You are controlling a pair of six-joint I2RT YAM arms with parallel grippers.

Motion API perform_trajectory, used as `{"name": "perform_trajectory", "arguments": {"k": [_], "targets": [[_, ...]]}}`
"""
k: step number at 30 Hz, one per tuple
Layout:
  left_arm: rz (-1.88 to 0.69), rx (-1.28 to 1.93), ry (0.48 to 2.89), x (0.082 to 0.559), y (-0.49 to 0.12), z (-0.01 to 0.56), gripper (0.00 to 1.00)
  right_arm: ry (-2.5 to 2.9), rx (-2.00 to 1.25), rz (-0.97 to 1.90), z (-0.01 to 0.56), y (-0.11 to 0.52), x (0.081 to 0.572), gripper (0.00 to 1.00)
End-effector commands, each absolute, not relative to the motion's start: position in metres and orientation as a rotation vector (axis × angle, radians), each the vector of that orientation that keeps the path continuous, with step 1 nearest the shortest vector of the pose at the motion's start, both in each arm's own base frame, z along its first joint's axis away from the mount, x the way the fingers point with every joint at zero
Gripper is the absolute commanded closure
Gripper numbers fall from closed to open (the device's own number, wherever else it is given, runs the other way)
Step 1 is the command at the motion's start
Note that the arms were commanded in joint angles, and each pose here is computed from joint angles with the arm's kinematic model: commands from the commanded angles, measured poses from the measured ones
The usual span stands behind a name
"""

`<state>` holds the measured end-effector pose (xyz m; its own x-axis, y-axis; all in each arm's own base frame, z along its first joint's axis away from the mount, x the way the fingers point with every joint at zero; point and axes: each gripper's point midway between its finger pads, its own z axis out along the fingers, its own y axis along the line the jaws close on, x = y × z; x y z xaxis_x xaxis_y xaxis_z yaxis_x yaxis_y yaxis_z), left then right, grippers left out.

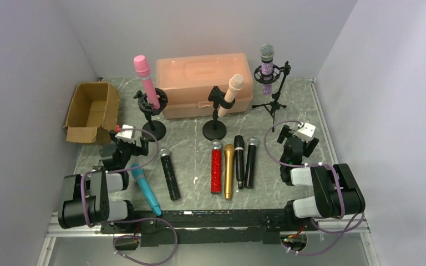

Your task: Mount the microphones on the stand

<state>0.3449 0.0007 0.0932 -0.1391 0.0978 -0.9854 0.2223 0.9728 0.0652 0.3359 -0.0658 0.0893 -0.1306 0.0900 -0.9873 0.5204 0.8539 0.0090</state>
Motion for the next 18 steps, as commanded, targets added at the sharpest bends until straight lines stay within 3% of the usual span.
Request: {"name": "perform_trajectory", "arguments": {"k": [1,4,18], "targets": [[-0.077,0.289,1.45,0.342,-0.007,0.137,0.01,1.588,0.387,-0.292,0.112,-0.051,0.353,0.0],[-0.095,0.231,1.619,0.36,0.001,0.117,0.01,1.628,0.316,-0.294,0.097,-0.045,0.362,0.0],[-0.04,0.208,1.597,0.364,0.002,0.122,0.01,1.64,0.363,-0.247,0.097,-0.054,0.364,0.0]]}}
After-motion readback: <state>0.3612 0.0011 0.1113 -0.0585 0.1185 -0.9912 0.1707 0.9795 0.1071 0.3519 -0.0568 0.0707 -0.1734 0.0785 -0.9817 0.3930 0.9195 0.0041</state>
